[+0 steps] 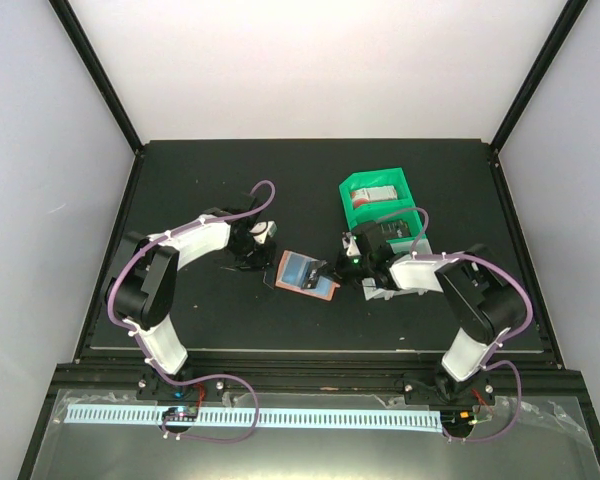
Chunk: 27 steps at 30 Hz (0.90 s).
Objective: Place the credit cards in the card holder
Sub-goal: Insert the credit card into the card holder.
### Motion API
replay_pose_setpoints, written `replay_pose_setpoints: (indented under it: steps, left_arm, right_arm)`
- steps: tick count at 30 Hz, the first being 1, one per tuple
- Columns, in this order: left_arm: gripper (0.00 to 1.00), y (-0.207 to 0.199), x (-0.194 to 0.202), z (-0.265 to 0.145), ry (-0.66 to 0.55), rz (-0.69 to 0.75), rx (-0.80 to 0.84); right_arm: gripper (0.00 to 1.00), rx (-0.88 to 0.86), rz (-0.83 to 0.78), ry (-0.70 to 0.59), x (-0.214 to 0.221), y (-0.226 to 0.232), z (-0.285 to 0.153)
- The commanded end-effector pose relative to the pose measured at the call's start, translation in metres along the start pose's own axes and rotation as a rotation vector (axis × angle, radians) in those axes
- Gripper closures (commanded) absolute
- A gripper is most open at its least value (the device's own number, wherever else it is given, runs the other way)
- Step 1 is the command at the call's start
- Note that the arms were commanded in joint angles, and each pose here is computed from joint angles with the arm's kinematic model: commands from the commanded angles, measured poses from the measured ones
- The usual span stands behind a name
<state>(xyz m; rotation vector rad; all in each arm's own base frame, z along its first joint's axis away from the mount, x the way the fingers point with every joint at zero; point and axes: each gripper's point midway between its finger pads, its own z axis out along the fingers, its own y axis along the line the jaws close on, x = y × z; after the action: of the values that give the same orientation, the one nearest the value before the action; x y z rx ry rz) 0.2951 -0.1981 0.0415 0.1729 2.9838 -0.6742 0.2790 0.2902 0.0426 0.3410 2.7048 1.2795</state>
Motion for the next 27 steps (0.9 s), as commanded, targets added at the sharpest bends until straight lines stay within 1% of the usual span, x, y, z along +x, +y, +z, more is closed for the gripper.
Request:
replay_pose_setpoints:
  steps: [1, 8, 17, 27]
  left_arm:
    - [0.98, -0.002, 0.005, 0.003, 0.026, 0.014, 0.008]
    - [0.98, -0.003, 0.004, 0.003, 0.029, 0.016, 0.009]
    - [0.98, -0.002, 0.002, -0.001, 0.014, 0.02, -0.007]
    - [0.98, -0.001, 0.003, -0.001, 0.016, 0.021, -0.008]
  right_arm:
    - [0.99, -0.031, 0.0, -0.017, -0.002, 0.002, 0.005]
    - [0.99, -0.095, 0.005, -0.021, -0.001, 0.011, 0.004]
    - [0.99, -0.151, -0.035, -0.042, 0.0, 0.026, -0.007]
    - [0.99, -0.13, -0.015, -0.036, -0.002, 0.015, 0.003]
